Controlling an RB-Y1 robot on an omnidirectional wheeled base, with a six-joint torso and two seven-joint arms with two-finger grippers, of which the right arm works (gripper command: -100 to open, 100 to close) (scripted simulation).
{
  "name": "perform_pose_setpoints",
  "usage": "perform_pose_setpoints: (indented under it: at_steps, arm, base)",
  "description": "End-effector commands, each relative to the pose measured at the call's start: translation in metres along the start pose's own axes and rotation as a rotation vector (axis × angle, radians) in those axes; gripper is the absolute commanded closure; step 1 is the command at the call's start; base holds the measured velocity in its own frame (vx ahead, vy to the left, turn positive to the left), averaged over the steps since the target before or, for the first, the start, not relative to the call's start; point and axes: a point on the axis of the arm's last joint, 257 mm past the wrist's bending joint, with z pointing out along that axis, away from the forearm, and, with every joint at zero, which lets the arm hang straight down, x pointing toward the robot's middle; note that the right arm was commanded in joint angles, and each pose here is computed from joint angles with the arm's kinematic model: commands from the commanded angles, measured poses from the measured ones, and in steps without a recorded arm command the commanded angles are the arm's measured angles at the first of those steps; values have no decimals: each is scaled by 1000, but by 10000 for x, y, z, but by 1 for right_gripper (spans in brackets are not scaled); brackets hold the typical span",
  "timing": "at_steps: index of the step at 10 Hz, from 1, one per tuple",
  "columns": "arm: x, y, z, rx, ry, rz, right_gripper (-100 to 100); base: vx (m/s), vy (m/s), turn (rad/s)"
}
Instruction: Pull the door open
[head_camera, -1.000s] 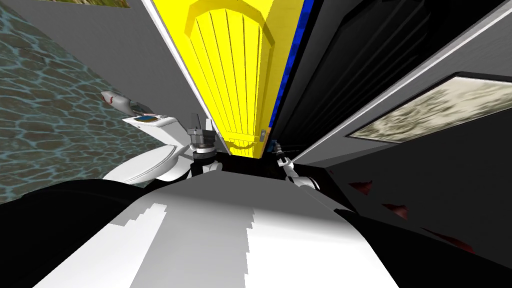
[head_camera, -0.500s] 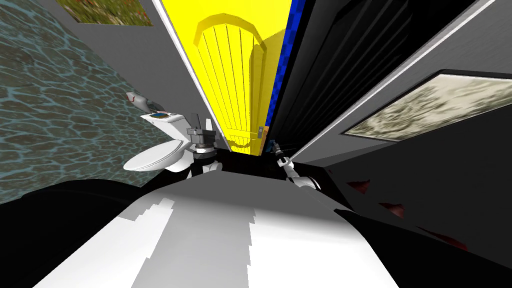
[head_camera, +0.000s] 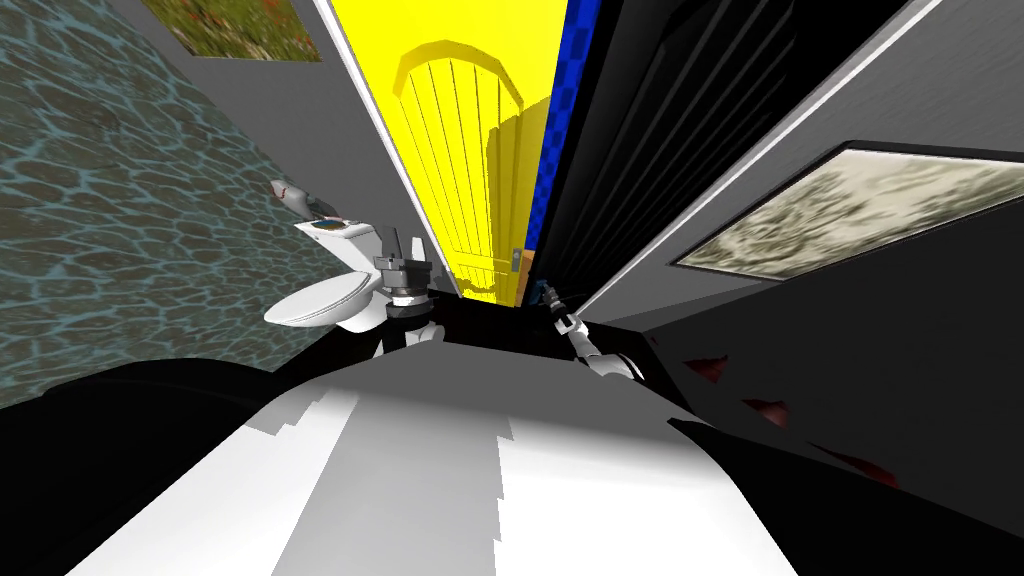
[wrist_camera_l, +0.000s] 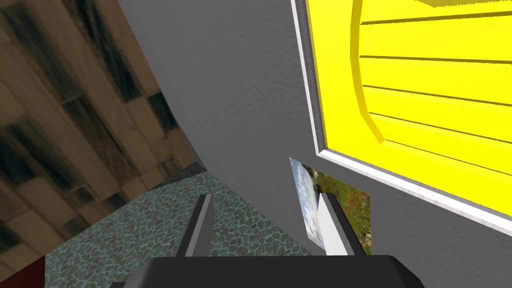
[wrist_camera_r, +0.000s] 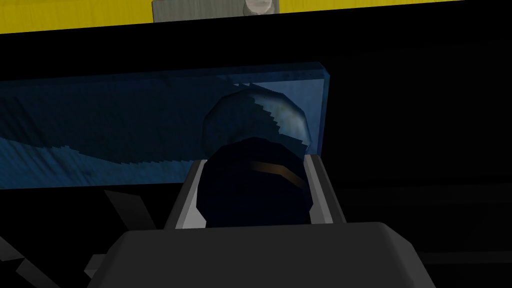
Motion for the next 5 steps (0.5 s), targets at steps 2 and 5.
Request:
perform_pose_setpoints:
  at_steps: [2, 5]
  arm:
    - [180, -35, -47, 4, 68, 5, 100]
    - [234, -47, -91, 11, 95, 2, 100]
  base:
    - [-189, -210, 35]
    - [-118, -136, 9]
